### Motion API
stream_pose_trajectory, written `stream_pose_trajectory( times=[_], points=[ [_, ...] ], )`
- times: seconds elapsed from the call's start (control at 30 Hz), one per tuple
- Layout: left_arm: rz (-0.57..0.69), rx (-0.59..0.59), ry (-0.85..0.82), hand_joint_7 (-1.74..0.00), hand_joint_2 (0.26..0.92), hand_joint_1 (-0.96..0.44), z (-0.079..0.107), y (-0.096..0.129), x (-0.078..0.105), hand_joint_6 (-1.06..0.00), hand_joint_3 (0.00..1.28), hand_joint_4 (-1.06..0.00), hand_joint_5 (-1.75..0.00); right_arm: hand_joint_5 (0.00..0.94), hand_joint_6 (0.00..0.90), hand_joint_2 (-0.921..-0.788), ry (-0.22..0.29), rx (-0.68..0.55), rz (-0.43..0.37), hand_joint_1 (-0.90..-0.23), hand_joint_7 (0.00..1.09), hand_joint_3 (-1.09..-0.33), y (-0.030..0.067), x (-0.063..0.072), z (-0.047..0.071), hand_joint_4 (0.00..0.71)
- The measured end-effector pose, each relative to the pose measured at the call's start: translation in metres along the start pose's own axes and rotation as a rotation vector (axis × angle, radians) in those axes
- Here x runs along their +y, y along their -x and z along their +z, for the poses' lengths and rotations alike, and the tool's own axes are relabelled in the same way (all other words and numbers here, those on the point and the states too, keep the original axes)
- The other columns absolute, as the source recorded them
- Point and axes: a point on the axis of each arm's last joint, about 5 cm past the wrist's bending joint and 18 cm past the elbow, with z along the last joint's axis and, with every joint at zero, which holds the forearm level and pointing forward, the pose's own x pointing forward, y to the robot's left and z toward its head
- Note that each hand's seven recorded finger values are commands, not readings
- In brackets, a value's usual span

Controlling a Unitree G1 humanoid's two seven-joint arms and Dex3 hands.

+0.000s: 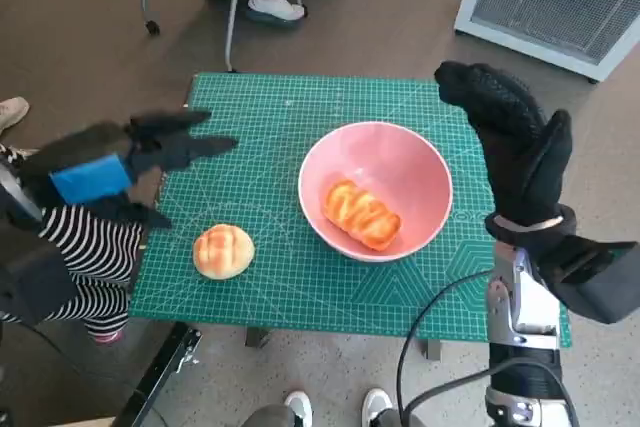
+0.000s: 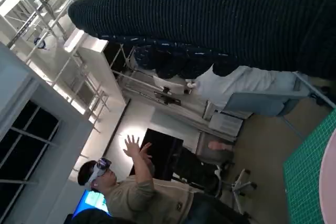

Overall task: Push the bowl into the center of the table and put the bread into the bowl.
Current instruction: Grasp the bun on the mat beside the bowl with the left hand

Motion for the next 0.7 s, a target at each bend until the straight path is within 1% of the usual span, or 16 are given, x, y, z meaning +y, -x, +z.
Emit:
stream_pose_trajectory(
  times=[0.17, 0.33, 0.7],
  points=[
    [-0.045, 0.038, 0.051, -0.04, 0.741, -0.09, -0.005, 0.003, -0.013, -0.3, 0.0, -0.16, -0.01, 0.0, 0.005, -0.921, -0.002, 0.003, -0.001, -0.749, 0.59, -0.697, 0.0002, 0.0, 0.0, 0.167],
    [-0.081, 0.083, 0.087, -0.03, 0.739, -0.03, -0.007, 0.002, -0.02, -0.3, 0.0, -0.16, 0.0, 0.0, 0.005, -0.921, -0.003, 0.005, 0.0, -0.749, 0.59, -0.697, 0.0003, 0.0, 0.0, 0.167],
    [-0.132, 0.146, 0.097, -0.02, 0.735, 0.09, -0.009, -0.011, -0.043, -0.3, 0.0, -0.14, 0.0, 0.0, 0.005, -0.921, -0.004, 0.014, 0.005, -0.748, 0.59, -0.697, 0.0003, -0.001, 0.0, 0.167]
  ],
)
